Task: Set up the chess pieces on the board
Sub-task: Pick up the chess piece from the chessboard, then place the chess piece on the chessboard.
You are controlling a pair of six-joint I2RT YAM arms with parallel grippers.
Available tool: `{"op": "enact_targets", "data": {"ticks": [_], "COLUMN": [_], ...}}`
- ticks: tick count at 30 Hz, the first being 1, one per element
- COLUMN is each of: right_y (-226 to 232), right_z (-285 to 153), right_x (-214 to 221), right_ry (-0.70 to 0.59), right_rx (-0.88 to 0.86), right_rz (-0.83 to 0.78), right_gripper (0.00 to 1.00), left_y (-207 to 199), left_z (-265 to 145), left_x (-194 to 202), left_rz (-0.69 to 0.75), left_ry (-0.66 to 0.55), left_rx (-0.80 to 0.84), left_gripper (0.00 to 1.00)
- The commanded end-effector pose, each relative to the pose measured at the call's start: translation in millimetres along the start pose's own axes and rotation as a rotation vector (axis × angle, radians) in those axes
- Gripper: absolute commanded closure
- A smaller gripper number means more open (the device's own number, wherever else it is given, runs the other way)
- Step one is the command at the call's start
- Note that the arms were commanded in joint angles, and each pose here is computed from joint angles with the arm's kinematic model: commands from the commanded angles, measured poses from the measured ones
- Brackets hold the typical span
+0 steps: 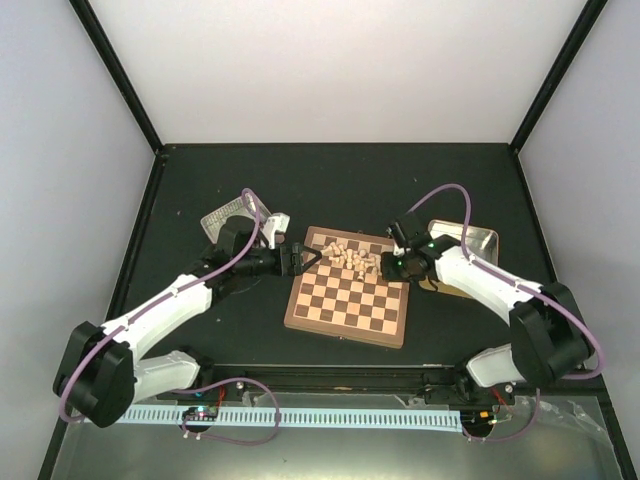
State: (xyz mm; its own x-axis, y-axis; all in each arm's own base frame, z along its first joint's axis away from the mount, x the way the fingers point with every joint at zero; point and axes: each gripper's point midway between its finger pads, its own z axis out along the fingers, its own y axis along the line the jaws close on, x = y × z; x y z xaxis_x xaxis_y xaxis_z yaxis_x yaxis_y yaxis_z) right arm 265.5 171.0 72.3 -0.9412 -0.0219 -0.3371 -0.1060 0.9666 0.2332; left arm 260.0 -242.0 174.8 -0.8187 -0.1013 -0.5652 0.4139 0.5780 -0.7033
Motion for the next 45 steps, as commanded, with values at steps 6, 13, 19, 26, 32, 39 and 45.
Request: {"op": "enact_targets", "data": {"ticks": [6,13,19,26,32,39,45], "right_y": [-1.8,-7.2,-19.0,-33.4,-27.9,-25.4,-30.0], "right_z": [11.5,14.4,1.2,-18.1,-10.7,9.6,16.4], "right_x": [-8.2,-1.9,3.0,-16.1,-37.4,-40.6,-36.8], "right_ry": [0.009,0.031,0.017,-0.084,-0.099,-0.062,-0.043], "right_rx": [0.061,0.087,0.137,0.231,0.22,0.178,0.181], "right_rz": [-0.041,-0.047,-0.048,-0.034,-0.03,-0.011,-0.002], "right_gripper": [0.8,0.93,0.97,0.97,0.97,0.97,0.97], "left_y": [-10.4,-8.7,-5.9,-4.7,-3.3,-0.6,-0.5], "left_z": [0.6,1.2,0.8,0.2,-1.6,-0.3,0.6], "left_x": [-19.2,-18.7,-17.6,-18.3,-19.2,-18.3,-18.9], "left_rz": [0.064,0.064,0.065,0.064,0.076,0.074,0.07], "left_ry": [-0.047,-0.045,-0.044,-0.047,-0.048,-0.042,-0.04], "left_rx": [0.01,0.002,-0.011,-0.019,-0.038,-0.049,-0.049], "left_gripper": [0.01,0.01,0.01,0.01,0.01,0.01,0.01]}}
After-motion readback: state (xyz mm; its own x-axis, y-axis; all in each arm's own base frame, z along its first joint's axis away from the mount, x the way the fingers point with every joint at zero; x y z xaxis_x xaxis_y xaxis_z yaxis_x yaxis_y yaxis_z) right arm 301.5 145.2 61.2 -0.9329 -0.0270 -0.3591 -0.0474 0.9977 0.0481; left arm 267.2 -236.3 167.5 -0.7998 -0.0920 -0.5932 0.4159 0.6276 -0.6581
